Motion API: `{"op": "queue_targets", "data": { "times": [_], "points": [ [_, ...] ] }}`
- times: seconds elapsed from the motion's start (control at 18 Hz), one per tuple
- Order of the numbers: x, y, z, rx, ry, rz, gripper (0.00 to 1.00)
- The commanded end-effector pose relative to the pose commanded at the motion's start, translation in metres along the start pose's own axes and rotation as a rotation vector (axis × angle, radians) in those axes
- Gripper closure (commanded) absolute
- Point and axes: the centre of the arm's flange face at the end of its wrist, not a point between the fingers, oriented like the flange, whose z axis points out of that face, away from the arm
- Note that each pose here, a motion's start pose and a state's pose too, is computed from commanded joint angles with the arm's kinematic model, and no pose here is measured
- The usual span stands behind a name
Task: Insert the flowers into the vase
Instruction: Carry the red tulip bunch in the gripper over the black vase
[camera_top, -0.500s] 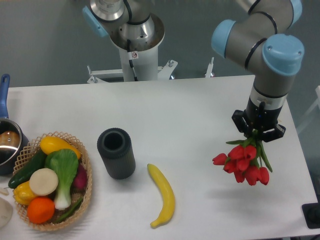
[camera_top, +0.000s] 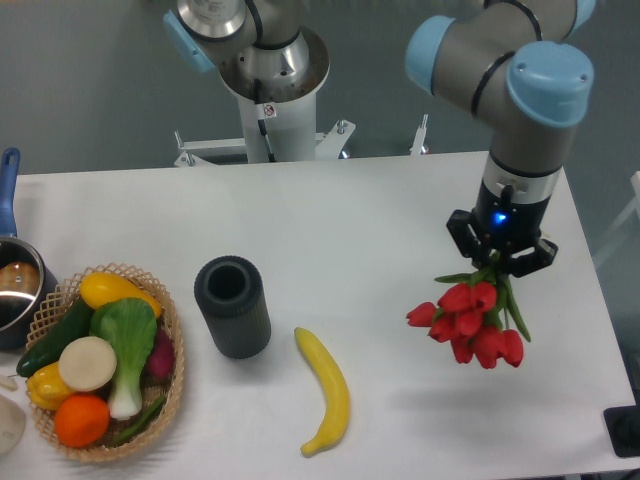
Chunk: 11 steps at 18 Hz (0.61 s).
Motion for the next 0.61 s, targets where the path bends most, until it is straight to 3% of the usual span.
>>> {"op": "queue_targets", "data": {
  "times": [0.33, 0.61],
  "points": [
    [0.053, -0.024, -0.031, 0.366, 0.09, 0.025, 1.0],
    [0.077, -0.04, -0.029, 0.636, 0.237, -0.028, 1.0]
  ]
}}
